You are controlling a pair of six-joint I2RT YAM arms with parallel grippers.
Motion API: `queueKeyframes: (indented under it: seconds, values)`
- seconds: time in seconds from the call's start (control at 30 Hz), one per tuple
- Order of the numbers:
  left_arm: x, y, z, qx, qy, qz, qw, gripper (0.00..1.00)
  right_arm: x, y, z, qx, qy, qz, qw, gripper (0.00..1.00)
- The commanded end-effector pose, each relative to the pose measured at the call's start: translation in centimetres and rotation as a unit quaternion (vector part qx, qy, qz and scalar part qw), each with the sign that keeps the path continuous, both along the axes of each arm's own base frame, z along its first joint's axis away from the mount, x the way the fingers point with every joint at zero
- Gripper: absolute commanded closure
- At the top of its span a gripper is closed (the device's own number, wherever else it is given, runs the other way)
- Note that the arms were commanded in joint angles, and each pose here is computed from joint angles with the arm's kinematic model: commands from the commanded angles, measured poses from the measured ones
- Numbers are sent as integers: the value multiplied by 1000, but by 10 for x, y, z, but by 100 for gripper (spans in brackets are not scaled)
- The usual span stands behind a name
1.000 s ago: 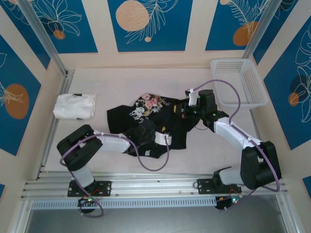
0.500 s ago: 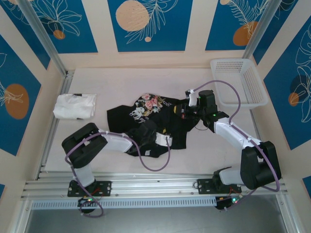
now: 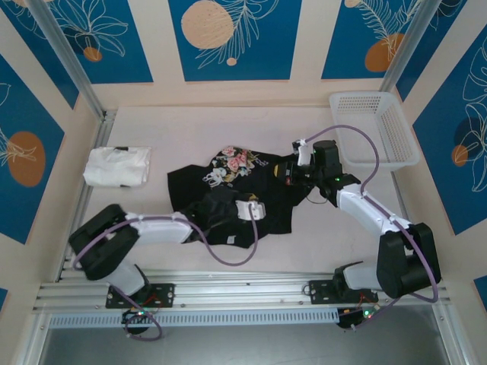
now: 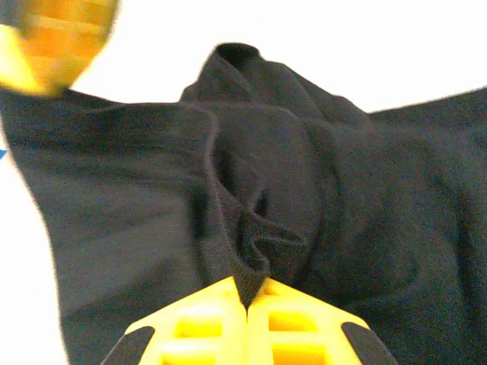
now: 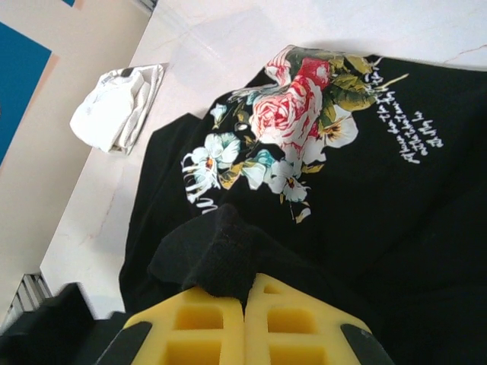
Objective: Fold the inside-out t-shirt
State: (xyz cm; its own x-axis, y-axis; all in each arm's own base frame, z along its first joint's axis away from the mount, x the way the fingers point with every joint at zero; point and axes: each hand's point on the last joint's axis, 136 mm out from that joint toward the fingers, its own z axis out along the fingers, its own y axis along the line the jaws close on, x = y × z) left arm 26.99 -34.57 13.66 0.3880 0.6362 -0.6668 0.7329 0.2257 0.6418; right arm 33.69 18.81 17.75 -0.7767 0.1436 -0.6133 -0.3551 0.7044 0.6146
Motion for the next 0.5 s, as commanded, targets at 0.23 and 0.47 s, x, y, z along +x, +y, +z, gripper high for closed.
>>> queueKeyframes:
  seconds: [0.23,0.47]
  values:
    - [4,55,140,-260,80,94,958,100,-6,-15,74,5,-69,-8,998,100]
    - [16,94,170,-326,143,145,923,100,-23,1,92,40,-101,20,994,100]
